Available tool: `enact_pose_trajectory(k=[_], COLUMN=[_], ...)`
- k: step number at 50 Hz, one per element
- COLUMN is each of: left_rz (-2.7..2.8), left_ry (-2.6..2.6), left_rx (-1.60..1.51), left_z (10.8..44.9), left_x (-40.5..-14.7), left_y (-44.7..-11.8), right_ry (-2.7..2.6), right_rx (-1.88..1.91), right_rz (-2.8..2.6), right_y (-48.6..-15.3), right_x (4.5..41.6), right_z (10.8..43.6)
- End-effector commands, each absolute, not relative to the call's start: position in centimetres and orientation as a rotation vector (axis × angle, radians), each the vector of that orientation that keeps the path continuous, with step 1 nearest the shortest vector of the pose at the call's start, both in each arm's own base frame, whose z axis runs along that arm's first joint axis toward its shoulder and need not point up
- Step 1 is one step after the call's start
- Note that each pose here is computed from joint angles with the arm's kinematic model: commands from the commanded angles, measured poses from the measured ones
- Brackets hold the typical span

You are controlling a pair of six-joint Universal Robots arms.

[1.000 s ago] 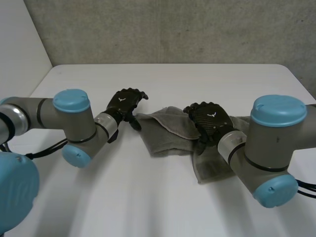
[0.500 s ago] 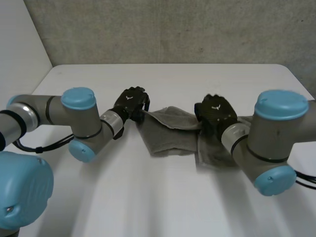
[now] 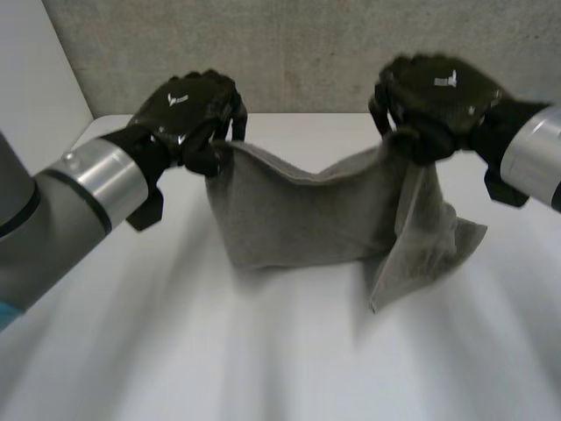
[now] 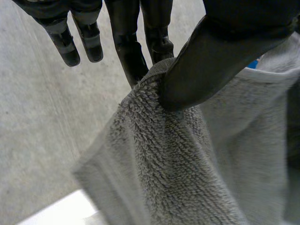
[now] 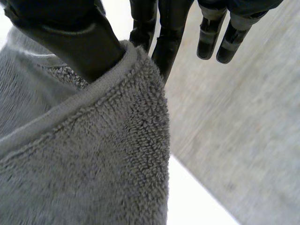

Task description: Fold the towel.

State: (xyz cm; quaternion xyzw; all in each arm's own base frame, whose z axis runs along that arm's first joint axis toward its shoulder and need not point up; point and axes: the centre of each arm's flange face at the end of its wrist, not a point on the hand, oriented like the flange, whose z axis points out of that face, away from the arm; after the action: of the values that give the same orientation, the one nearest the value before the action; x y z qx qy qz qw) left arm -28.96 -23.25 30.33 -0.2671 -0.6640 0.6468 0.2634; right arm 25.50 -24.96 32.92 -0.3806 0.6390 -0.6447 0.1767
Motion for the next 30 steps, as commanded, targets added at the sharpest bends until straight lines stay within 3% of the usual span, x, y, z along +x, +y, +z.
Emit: enact_pose_trajectory(k=[1,5,7,8,10,11,12,13,14,15,16,17,18,20,22,25,27,29,30], left_rz=[1.636,1.642,1.788,1.789,1.893,2.011,2.127,2.128,2.237,2.325,2.326,2.434,2.435,2.598,2.636,2.654,2.634,2.541,2.541], left_ry=[-1.93,-1.955,-1.904,-1.904,-1.852,-1.771,-1.678,-1.677,-1.585,-1.478,-1.477,-1.331,-1.329,-1.06,-0.98,-0.895,-0.915,-1.047,-1.048], left_rx=[-0.729,-0.743,-0.757,-0.757,-0.751,-0.728,-0.692,-0.691,-0.637,-0.601,-0.6,-0.555,-0.555,-0.493,-0.485,-0.515,-0.555,-0.649,-0.649], left_z=[26.5,24.8,25.2,25.2,26.4,28.2,30.4,30.5,32.7,34.8,34.8,38.1,38.2,44.0,45.2,45.8,44.7,40.8,40.7], left_x=[-28.5,-29.2,-29.5,-29.5,-29.5,-29.7,-29.9,-29.9,-29.6,-29.7,-29.7,-29.2,-29.2,-27.4,-26.8,-26.3,-26.4,-26.7,-26.7], left_y=[-23.5,-26.1,-30.3,-30.4,-32.3,-33.9,-34.8,-34.9,-35.6,-35.3,-35.3,-34.5,-34.5,-31.4,-30.1,-28.3,-28.3,-28.4,-28.4], right_ry=[1.98,1.933,1.88,1.88,1.715,1.714,1.585,1.583,1.455,1.323,1.321,1.195,1.194,1.019,0.997,1.085,1.132,1.262,1.263], right_rx=[-1.383,-1.548,-1.567,-1.567,-1.501,-1.501,-1.413,-1.412,-1.273,-1.113,-1.111,-0.971,-0.97,-0.827,-0.829,-0.896,-0.938,-1.017,-1.017], right_rz=[-1.625,-1.658,-1.777,-1.778,-2.088,-2.09,-2.279,-2.28,-2.457,-2.592,-2.593,-2.658,-2.659,-2.649,-2.593,-2.456,-2.398,-2.261,-2.26], right_y=[-26.1,-27.8,-30.6,-30.6,-33.5,-33.5,-34.1,-34.2,-34.5,-34.4,-34.4,-33.4,-33.3,-29.9,-28.7,-29.0,-28.9,-28.3,-28.3], right_x=[24.6,25.5,26.7,26.7,28.2,28.2,28.9,28.9,29.2,29.1,29.1,28.7,28.7,27.2,27.0,26.4,26.3,26.1,26.1], right_z=[27.1,26.3,27.1,27.1,30.9,31.0,34.2,34.2,37.7,40.9,41.0,43.8,43.9,47.7,47.9,45.2,43.6,39.7,39.7])
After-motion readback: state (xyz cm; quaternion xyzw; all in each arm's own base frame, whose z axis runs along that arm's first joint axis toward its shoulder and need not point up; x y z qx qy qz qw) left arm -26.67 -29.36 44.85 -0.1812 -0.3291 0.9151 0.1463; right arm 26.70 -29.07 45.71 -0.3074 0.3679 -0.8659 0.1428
